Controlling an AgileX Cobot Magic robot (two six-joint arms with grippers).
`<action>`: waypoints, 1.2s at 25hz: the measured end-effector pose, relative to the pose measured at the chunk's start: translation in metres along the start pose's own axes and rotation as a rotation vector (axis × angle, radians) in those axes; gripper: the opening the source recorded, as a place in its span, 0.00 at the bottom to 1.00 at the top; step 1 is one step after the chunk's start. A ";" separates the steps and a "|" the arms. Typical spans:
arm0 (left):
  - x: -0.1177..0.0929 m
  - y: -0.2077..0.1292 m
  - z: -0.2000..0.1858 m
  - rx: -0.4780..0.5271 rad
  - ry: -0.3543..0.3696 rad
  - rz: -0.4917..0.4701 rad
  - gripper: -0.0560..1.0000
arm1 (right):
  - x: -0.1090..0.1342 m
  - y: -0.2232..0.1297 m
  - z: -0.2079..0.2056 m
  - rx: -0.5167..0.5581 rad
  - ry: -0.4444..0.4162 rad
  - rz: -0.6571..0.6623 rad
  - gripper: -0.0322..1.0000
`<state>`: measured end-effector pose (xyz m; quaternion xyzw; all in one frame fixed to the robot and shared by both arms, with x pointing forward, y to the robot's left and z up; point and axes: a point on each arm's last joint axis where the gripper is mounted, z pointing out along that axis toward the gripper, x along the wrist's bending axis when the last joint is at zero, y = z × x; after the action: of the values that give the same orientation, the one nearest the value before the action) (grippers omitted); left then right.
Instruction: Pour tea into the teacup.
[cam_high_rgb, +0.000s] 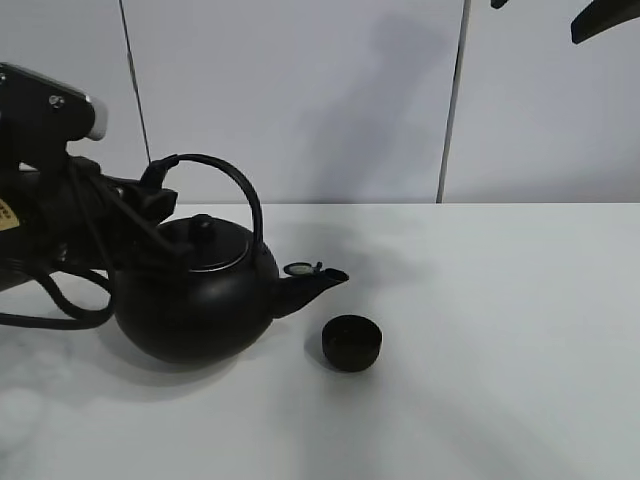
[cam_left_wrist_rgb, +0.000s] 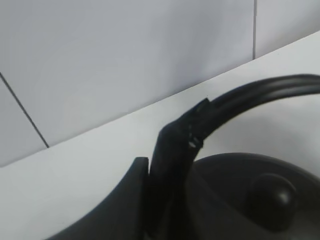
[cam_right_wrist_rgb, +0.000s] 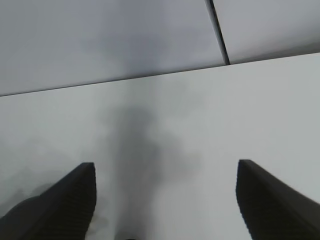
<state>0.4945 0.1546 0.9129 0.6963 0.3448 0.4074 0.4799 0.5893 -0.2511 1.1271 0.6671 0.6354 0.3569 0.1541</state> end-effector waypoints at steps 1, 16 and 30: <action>0.001 -0.002 -0.003 0.010 0.006 -0.019 0.16 | 0.000 0.000 0.000 0.000 0.000 0.000 0.55; 0.005 -0.014 -0.016 0.071 0.055 -0.154 0.16 | 0.000 0.000 0.000 0.000 0.002 0.003 0.55; 0.006 -0.014 -0.016 0.069 0.066 -0.272 0.16 | 0.000 0.000 0.000 0.000 0.002 0.003 0.55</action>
<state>0.4812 0.1705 0.9040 0.6453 0.4654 0.3490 0.4951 0.5892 -0.2508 1.1272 0.6677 0.6345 0.3580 0.1528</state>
